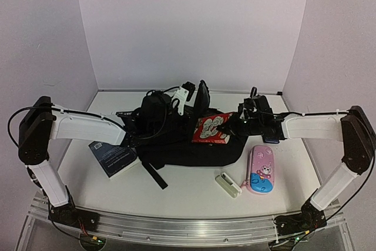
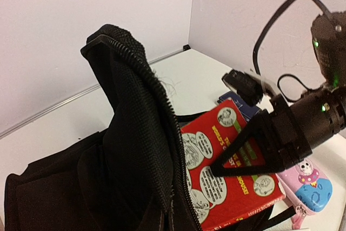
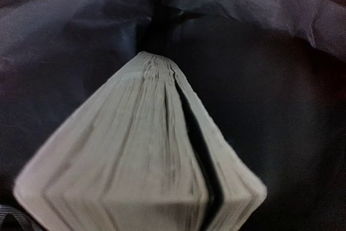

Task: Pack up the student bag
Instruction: Place the book in the student bag.

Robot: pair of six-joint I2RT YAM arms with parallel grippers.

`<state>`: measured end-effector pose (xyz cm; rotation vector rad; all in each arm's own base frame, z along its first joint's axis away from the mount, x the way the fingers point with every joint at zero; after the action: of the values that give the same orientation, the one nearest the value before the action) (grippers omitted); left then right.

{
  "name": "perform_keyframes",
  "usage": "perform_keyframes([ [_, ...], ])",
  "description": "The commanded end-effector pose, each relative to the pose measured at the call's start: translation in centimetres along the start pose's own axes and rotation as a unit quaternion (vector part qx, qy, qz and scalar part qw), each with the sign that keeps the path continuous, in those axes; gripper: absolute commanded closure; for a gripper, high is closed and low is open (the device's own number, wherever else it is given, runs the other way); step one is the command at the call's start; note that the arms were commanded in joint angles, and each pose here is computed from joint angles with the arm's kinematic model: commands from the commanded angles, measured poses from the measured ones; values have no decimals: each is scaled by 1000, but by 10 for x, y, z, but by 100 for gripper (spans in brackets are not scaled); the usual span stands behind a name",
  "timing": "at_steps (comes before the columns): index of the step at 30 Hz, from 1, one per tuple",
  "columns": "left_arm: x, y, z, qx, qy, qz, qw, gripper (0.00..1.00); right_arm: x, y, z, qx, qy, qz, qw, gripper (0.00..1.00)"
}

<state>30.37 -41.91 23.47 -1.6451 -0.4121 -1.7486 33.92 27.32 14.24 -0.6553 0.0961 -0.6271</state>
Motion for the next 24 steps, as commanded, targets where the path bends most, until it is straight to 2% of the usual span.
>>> perform_keyframes([
  [1,71,-22,19,39,-7,-120,992,100,-1,-1,14,48,25,0,999,100],
  [8,71,-28,10,5,-2,-128,992,100,-1,-2,26,74,19,6,997,100],
  [15,59,-37,7,-18,-11,-109,994,100,3,0,70,162,-13,12,987,100],
  [19,57,-41,8,-36,-30,-109,993,100,8,23,74,169,-31,13,985,100],
  [24,54,-37,7,-55,-43,-99,993,100,6,52,91,227,-62,37,971,100],
])
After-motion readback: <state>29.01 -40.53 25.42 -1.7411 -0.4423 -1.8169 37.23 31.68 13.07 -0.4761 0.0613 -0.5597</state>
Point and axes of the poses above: each gripper's point midway between its finger pads, its own y axis out along the fingers, its own z axis along the line the jaws close on, x = y × z, the point moved 2 cm from there along -y, back along the fingers, and after that the axes turned 12 degrees about y, right-handed, at the moved point
